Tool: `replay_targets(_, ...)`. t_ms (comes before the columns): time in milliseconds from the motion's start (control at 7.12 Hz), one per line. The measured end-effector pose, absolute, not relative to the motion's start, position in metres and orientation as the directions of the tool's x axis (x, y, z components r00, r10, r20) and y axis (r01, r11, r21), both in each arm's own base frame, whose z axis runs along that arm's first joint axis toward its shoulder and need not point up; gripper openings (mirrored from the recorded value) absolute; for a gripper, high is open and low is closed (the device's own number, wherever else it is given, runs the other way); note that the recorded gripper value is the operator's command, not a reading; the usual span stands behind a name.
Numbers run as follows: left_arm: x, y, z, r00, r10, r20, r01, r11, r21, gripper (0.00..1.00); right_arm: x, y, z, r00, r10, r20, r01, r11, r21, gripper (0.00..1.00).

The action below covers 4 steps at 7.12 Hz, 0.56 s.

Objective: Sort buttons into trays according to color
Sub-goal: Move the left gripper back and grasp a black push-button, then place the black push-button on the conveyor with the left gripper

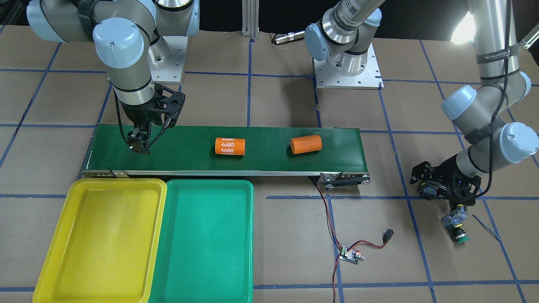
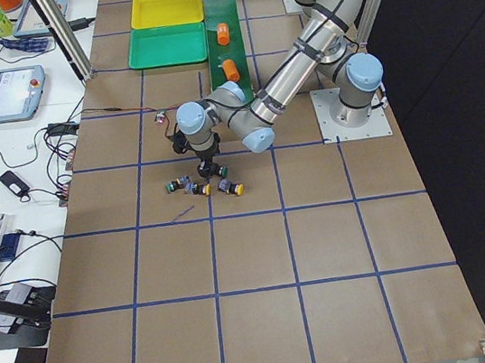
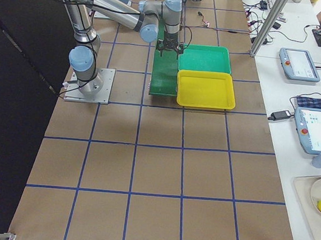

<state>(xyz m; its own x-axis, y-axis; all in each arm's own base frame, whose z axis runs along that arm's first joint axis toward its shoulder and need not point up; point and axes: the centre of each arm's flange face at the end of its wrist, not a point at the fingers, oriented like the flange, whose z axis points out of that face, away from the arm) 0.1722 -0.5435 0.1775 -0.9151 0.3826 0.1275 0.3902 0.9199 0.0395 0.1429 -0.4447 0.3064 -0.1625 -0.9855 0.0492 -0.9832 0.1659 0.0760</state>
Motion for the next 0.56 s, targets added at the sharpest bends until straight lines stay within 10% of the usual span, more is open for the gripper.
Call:
replay_targets(140, 0.172, -0.543, 0.175, -0.913, 0.386, 0.129, 0.394, 0.918, 0.042, 0.15, 0.143, -0.445, 0.306, -0.163, -0.985, 0.049, -0.983, 0.166, 0.076, 1.00)
replay_targets(561, 0.160, -0.540, 0.184, -0.927, 0.358, 0.110, 0.366, 0.929, 0.055, 0.07, 0.143, -0.445, 0.307, -0.161, -0.986, 0.049, -0.983, 0.165, 0.076, 1.00)
